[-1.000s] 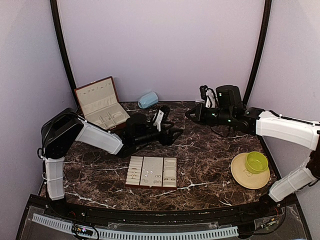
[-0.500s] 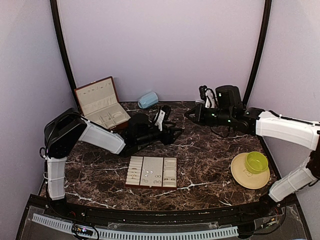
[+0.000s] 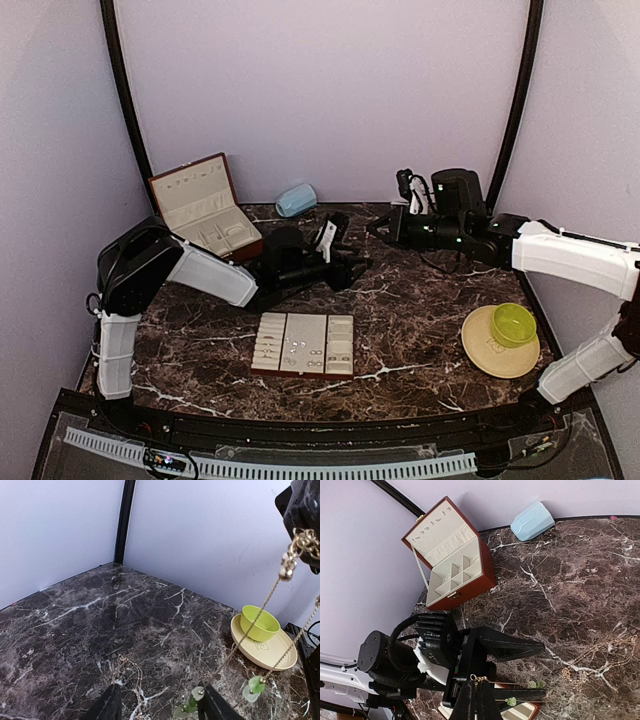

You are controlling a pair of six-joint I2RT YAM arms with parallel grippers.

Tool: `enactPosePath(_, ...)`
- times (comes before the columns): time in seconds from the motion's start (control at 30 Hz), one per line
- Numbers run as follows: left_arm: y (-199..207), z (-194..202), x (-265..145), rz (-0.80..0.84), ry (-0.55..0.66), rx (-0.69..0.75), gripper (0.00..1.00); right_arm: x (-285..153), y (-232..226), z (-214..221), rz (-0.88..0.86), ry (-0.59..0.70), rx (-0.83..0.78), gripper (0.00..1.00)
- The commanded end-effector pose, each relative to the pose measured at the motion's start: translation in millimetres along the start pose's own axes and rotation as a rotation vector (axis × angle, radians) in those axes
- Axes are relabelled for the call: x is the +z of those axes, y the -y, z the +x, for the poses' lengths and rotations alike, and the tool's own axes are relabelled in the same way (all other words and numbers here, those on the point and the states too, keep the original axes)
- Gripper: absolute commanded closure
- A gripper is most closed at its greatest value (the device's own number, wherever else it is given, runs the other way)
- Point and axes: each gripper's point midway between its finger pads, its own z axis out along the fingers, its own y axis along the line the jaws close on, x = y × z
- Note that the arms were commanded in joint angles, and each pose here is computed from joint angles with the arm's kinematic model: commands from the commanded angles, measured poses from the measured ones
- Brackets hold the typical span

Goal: Organize the mixed jewelry
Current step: Pass from the right arm to the left

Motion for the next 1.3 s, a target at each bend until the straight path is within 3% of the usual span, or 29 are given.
enactPosePath(0.0,8,-11,6,0.042,0.026,0.020,0.48,-6,-27,-16,-0.078,0.042,-0.021,1.00)
enactPosePath(0.57,15,-17,-2,0.075,0.077,0.011,0.87,-9,-13,-17,-0.003,0.064,-0.013,1.00)
enactPosePath(0.8,5,-27,-22,-0.024,0.114,0.031,0.93,-6,2,-11,0.064,0.057,-0.020,1.00)
enactPosePath(1.27,-23,-63,-73,-0.284,0.130,0.077,0.95,25,3,20,-0.005,-0.050,-0.078,1.00)
